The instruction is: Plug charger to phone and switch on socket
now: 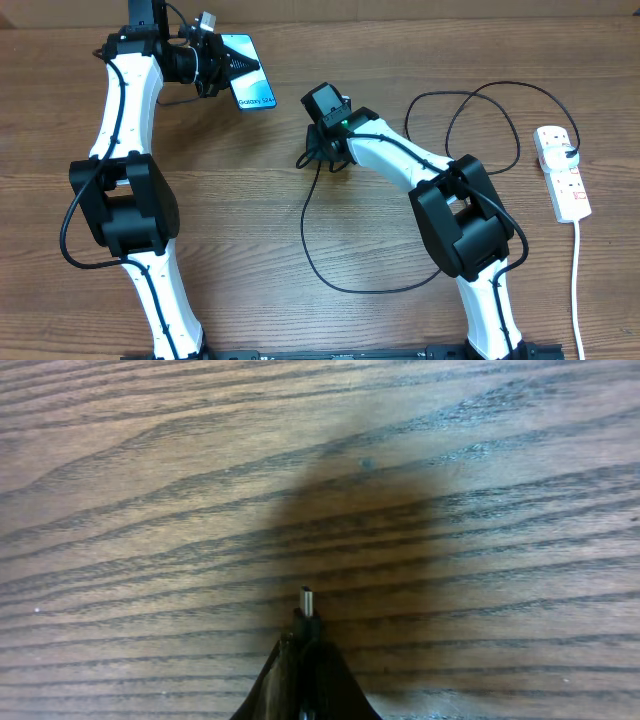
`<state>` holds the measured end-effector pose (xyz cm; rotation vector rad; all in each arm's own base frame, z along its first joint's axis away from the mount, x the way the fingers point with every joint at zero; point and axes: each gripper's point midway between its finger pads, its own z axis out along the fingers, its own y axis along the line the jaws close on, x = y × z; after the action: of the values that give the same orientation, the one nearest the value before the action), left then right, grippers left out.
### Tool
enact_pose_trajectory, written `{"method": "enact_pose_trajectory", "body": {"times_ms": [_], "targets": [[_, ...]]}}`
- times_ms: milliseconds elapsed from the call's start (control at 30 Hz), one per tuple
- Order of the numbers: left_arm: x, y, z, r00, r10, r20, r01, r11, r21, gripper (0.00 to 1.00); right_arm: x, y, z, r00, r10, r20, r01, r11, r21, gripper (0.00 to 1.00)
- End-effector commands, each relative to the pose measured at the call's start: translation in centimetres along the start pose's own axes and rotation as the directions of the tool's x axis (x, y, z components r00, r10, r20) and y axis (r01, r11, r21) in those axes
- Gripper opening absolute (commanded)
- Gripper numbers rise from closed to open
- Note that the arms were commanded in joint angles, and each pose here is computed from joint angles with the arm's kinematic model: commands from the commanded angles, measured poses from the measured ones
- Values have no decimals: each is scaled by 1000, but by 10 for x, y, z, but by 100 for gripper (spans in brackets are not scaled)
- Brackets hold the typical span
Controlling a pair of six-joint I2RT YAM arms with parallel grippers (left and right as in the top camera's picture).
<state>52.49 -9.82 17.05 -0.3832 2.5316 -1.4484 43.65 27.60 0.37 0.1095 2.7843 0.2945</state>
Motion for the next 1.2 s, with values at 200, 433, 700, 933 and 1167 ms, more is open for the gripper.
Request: {"method": "enact_pose_trajectory", "body": {"times_ms": [200,433,700,933,1167], "targets": [[9,-52,-12,994,93,-62,-74,963,258,4,-8,40,-57,978,-151,-146,51,845,-532,4],[3,-73,-18,994,91,-69,-62,937,344,4,-27,73,-158,951,-307,-16,99,355,-929,4],[-4,-75,-11,995,83,-47,-64,945,321,4,-29,78,-182,942,-336,18,99,227,-969,4],[-4,-83,4,998,45,-50,-28,955,297,4,-37,87,-188,950,-311,-30,45,231,-972,4],[1,-100,18,992,122,-42,-102,942,320,4,-43,95,-207,944,-327,-32,25,169,-985,4]]}}
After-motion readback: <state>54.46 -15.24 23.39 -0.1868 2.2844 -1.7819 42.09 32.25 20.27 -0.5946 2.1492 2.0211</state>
